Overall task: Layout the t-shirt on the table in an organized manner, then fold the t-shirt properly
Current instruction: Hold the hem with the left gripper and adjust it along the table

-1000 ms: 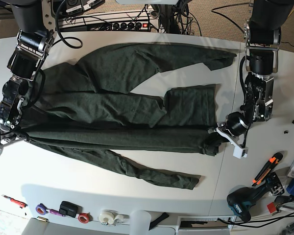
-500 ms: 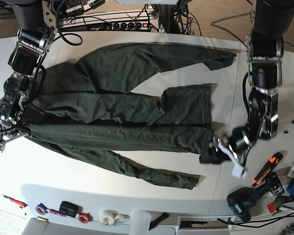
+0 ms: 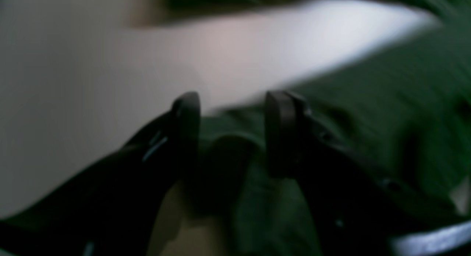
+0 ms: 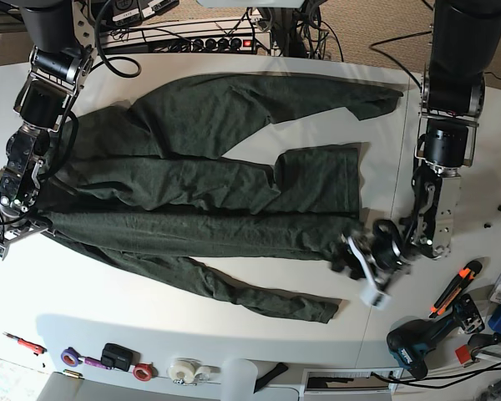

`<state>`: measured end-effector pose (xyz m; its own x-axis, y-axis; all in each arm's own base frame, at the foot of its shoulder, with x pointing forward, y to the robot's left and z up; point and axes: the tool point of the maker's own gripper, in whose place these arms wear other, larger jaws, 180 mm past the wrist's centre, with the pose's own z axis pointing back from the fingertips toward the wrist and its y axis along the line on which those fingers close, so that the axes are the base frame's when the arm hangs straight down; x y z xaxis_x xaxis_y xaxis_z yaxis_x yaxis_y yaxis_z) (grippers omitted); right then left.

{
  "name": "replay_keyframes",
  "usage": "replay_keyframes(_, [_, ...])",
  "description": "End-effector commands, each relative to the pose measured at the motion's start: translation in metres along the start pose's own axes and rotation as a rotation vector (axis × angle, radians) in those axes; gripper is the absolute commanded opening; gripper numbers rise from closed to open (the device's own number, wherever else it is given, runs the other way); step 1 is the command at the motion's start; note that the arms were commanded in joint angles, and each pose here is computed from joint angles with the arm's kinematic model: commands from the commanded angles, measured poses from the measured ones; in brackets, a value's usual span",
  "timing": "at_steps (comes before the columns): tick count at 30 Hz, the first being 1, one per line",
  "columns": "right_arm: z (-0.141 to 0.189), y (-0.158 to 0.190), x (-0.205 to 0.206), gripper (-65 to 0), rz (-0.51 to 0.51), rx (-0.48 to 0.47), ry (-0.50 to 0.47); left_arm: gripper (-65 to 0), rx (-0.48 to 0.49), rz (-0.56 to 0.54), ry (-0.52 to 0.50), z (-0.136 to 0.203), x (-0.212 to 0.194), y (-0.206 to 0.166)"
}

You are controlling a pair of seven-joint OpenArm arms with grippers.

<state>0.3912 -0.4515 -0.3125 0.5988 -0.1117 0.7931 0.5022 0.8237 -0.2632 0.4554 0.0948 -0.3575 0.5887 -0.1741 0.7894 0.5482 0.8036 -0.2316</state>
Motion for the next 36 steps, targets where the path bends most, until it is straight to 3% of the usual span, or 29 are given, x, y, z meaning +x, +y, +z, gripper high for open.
replay_keyframes(1, [0.004, -0.015, 0.029, -65.0, -0.008, -0.032, -0.074, -38.2, -0.025, -0.018, -0.066, 0.005, 0.029, -0.002])
replay_keyframes(4, [0.004, -0.015, 0.029, -65.0, -0.009, -0.032, -0.073, -38.2, -0.085, -0.028, -0.064, 0.006, 0.029, -0.013])
replay_keyframes(14, [0.004, -0.015, 0.030, -65.0, -0.009, -0.032, -0.079, -38.1, -0.048, -0.103, 0.015, 0.013, 0.011, 0.002])
replay_keyframes(22, [0.004, -0.015, 0.030, -65.0, -0.009, -0.032, -0.079, -38.2, -0.021, -0.112, 0.014, 0.020, 0.010, 0.013])
replay_keyframes(27, [0.004, -0.014, 0.030, -65.0, -0.009, -0.032, -0.079, -37.9, 0.068, -0.131, -0.018, 0.020, 0.017, 0.028])
replay_keyframes(36, [0.004, -0.015, 0.031, -65.0, -0.009, -0.032, -0.081, -38.0, 0.019, -0.131, -0.001, 0.018, 0.002, 0.018])
